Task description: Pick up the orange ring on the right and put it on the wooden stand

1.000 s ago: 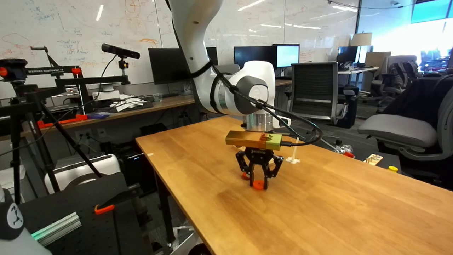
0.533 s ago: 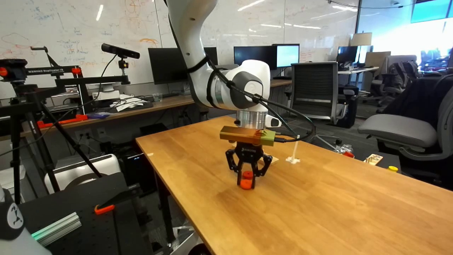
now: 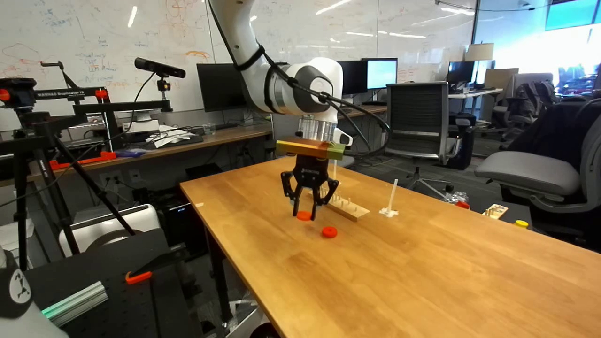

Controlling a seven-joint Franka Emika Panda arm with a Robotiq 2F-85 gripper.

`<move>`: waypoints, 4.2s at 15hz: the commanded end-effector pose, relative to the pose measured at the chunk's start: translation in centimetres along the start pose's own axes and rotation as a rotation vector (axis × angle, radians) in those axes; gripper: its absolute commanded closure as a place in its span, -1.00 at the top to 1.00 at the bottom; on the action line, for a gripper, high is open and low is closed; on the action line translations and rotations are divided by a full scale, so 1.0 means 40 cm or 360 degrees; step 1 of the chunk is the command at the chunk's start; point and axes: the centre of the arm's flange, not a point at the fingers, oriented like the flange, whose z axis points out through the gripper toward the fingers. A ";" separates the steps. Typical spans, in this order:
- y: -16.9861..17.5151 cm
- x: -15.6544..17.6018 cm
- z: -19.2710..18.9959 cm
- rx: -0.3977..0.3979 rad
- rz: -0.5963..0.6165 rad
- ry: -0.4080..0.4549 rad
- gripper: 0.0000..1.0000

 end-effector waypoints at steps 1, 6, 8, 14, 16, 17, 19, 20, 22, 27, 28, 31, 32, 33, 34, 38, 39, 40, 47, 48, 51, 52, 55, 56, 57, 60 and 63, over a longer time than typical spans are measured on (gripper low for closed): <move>-0.012 0.025 -0.072 0.0044 -0.0056 -0.0127 -0.64; 0.013 0.093 -0.142 0.0114 0.0047 0.0087 -0.64; 0.027 0.117 -0.177 0.0126 0.0110 0.0180 -0.64; 0.095 0.140 -0.237 0.0136 0.0244 0.0265 -0.64; 0.131 0.131 -0.247 0.0143 0.0278 0.0268 -0.64; 0.152 0.125 -0.252 0.0161 0.0295 0.0262 -0.64; 0.130 0.108 -0.230 0.0117 0.0266 0.0259 -0.64; 0.141 0.103 -0.229 0.0119 0.0276 0.0260 -0.14; 0.141 0.103 -0.221 0.0123 0.0277 0.0253 -0.14; 0.124 0.121 -0.205 0.0094 0.0257 0.0244 -0.64; 0.121 0.127 -0.201 0.0066 0.0266 0.0282 -0.64; 0.121 0.151 -0.208 0.0038 0.0297 0.0439 -0.64; 0.122 0.158 -0.210 0.0020 0.0307 0.0505 -0.64; 0.123 0.167 -0.211 -0.0004 0.0321 0.0566 -0.64; 0.124 0.175 -0.213 -0.0017 0.0326 0.0586 -0.64; 0.135 0.178 -0.192 -0.0055 0.0370 0.0599 -0.64; 0.140 0.173 -0.181 -0.0057 0.0386 0.0582 -0.64; 0.146 0.171 -0.171 -0.0062 0.0401 0.0573 -0.64; 0.174 0.162 -0.122 -0.0076 0.0459 0.0580 -0.64; 0.171 0.166 -0.118 -0.0077 0.0459 0.0580 -0.64; 0.161 0.171 -0.098 -0.0094 0.0449 0.0536 -0.64; 0.157 0.171 -0.090 -0.0094 0.0448 0.0513 -0.64; 0.146 0.171 -0.071 -0.0107 0.0445 0.0486 -0.64; 0.143 0.170 -0.067 -0.0107 0.0441 0.0480 -0.64; 0.141 0.169 -0.064 -0.0105 0.0434 0.0480 -0.64; 0.137 0.172 -0.066 -0.0108 0.0424 0.0509 -0.64; 0.136 0.183 -0.075 -0.0126 0.0420 0.0557 -0.64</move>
